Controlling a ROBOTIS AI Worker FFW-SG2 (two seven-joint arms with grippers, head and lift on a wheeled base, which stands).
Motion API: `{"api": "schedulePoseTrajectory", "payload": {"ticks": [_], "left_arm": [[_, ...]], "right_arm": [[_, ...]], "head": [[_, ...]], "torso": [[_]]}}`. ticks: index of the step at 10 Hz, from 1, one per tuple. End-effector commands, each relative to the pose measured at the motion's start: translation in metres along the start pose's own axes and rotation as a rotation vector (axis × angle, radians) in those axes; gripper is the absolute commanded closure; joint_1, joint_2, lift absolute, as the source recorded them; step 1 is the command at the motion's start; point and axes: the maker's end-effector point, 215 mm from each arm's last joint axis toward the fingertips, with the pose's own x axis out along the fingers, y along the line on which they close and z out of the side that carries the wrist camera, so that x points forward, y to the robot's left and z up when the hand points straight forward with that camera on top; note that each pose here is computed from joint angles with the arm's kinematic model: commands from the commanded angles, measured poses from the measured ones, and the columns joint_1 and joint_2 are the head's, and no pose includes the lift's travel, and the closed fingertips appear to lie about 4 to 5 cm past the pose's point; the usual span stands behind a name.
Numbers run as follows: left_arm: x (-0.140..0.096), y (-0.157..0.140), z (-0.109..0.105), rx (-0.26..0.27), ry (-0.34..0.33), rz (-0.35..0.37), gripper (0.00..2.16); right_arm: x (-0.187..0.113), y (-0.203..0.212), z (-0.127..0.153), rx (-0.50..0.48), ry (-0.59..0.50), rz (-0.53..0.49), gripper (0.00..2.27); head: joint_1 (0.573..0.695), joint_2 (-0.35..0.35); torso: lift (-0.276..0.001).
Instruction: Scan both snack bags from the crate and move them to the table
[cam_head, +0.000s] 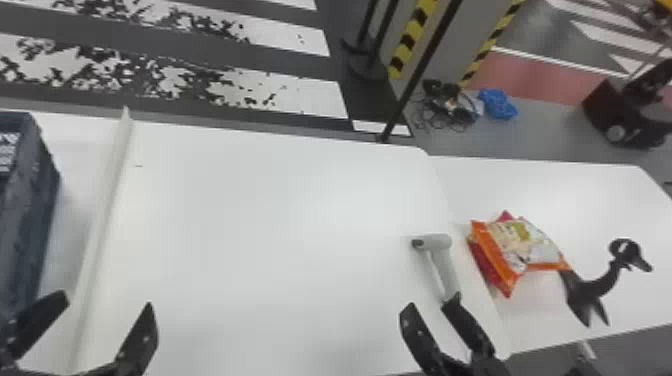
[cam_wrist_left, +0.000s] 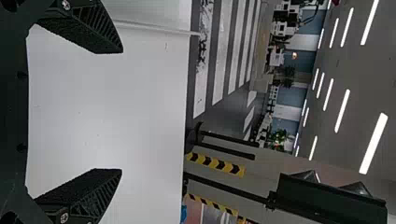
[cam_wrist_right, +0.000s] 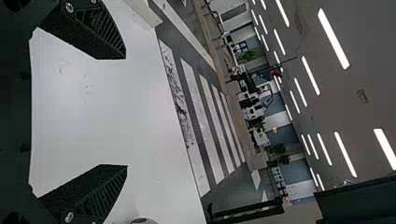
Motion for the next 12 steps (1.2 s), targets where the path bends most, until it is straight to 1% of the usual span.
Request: {"api": "schedulePoseTrajectory", "payload": {"ticks": [1,12], "left_arm": [[0.0001,0.0,0.0004,0.0,-0.001,0.0,0.08],[0.0021,0.0006,0.0001,-0.005,-0.002,-0.007,0.08]], "right_arm": [[0.0001,0.0009,0.0003,0.001,-0.001,0.003,0.09],[-0.0005,0.0021,0.0017,0.001,-0.009,0.003,0.1]], "head": [[0.695,-0.35],[0.695,-0.35]], "torso": [[-0.087],[-0.087]]}}
